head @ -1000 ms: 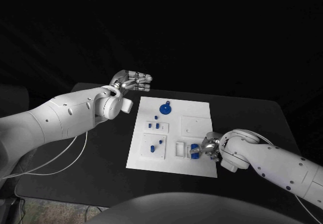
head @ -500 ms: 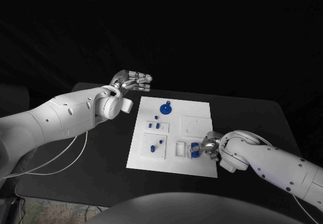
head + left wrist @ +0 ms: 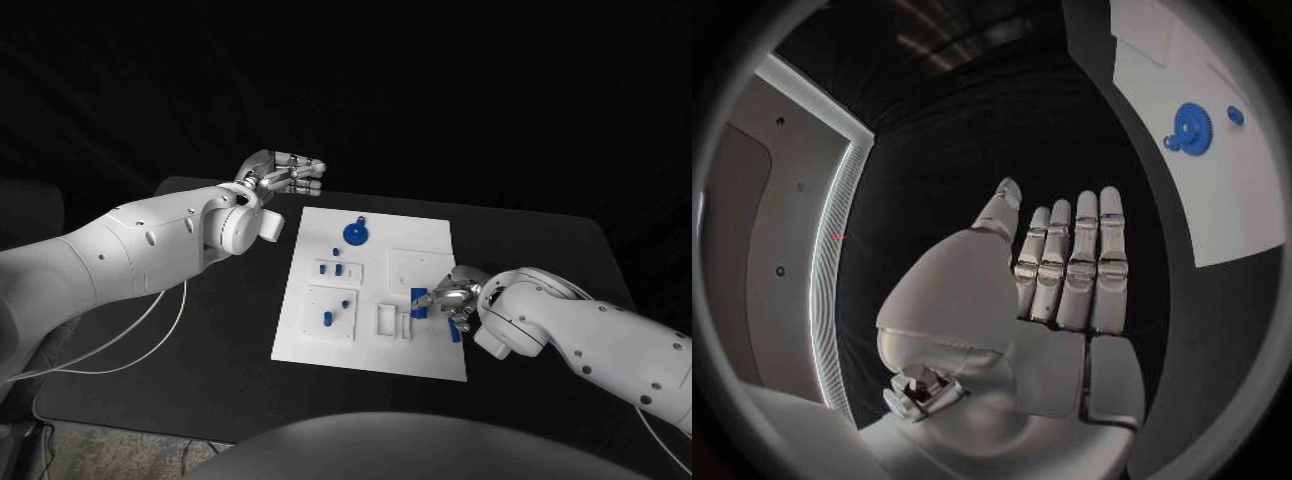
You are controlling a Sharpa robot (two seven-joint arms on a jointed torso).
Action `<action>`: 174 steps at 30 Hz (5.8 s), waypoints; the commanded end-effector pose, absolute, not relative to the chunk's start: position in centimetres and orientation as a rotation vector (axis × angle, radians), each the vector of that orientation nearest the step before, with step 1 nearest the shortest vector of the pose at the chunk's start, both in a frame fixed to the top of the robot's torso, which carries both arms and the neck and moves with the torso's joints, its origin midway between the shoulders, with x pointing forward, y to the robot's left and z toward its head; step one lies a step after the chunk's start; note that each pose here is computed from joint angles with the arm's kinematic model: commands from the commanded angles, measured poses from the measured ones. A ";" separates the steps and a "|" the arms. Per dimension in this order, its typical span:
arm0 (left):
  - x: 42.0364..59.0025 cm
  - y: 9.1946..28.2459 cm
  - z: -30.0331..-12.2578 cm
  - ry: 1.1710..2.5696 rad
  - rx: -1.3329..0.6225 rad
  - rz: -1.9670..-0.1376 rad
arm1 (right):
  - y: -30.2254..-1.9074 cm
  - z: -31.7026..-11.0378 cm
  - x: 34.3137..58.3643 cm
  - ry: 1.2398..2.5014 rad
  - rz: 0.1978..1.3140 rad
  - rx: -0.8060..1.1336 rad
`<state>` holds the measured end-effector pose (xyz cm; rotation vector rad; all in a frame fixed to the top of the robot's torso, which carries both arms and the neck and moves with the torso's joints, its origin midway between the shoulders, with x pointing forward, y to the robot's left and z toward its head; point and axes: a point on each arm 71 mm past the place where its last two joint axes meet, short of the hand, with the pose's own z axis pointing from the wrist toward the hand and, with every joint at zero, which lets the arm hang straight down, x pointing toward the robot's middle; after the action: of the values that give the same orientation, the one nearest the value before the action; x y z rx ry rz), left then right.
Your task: Assemble the parts on the task board
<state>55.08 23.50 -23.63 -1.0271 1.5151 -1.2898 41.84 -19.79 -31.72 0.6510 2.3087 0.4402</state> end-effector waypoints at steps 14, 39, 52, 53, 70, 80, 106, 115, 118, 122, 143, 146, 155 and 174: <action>55.1 22.8 -23.6 1.529 -1.021 -1.332 | -16.6 -33.0 40.8 2.437 0.513 0.658; 55.1 22.5 -23.6 1.541 -1.022 -1.338 | -15.2 -34.2 41.1 2.407 0.450 0.600; 55.1 22.6 -23.7 1.545 -1.025 -1.335 | -14.5 -34.0 40.9 2.414 0.478 0.553; 55.1 22.6 -23.7 1.545 -1.025 -1.335 | -14.4 -33.9 40.9 2.415 0.483 0.549; 55.1 23.0 -23.7 1.548 -1.031 -1.327 | -14.3 -33.0 40.4 2.390 0.520 0.484; 55.1 23.1 -23.7 1.550 -1.033 -1.323 | -14.7 -32.6 40.1 2.398 0.536 0.437; 55.1 23.3 -23.8 1.556 -1.036 -1.315 | -14.6 -32.4 39.3 2.403 0.620 0.319; 55.1 23.3 -23.8 1.557 -1.036 -1.316 | -14.7 -32.6 39.8 2.373 0.555 0.325; 55.1 23.2 -23.8 1.558 -1.036 -1.316 | -14.8 -32.8 40.0 2.367 0.542 0.337; 55.1 23.2 -23.8 1.558 -1.036 -1.317 | -14.7 -33.0 40.2 2.357 0.528 0.357; 55.1 23.2 -23.8 1.564 -1.037 -1.319 | -14.9 -34.1 40.3 2.450 0.478 0.343; 55.1 23.2 -23.8 1.564 -1.037 -1.319 | -14.9 -34.2 40.3 2.455 0.474 0.343; 55.1 23.2 -23.8 1.566 -1.037 -1.320 | -14.9 -34.1 40.4 2.437 0.481 0.360; 54.9 23.7 -23.7 1.547 -1.030 -1.311 | -21.6 -29.7 41.7 2.346 0.519 0.462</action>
<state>54.93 24.01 -23.88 -1.0436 1.5581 -1.2916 41.95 -21.28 -29.60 0.4639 2.3079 0.4966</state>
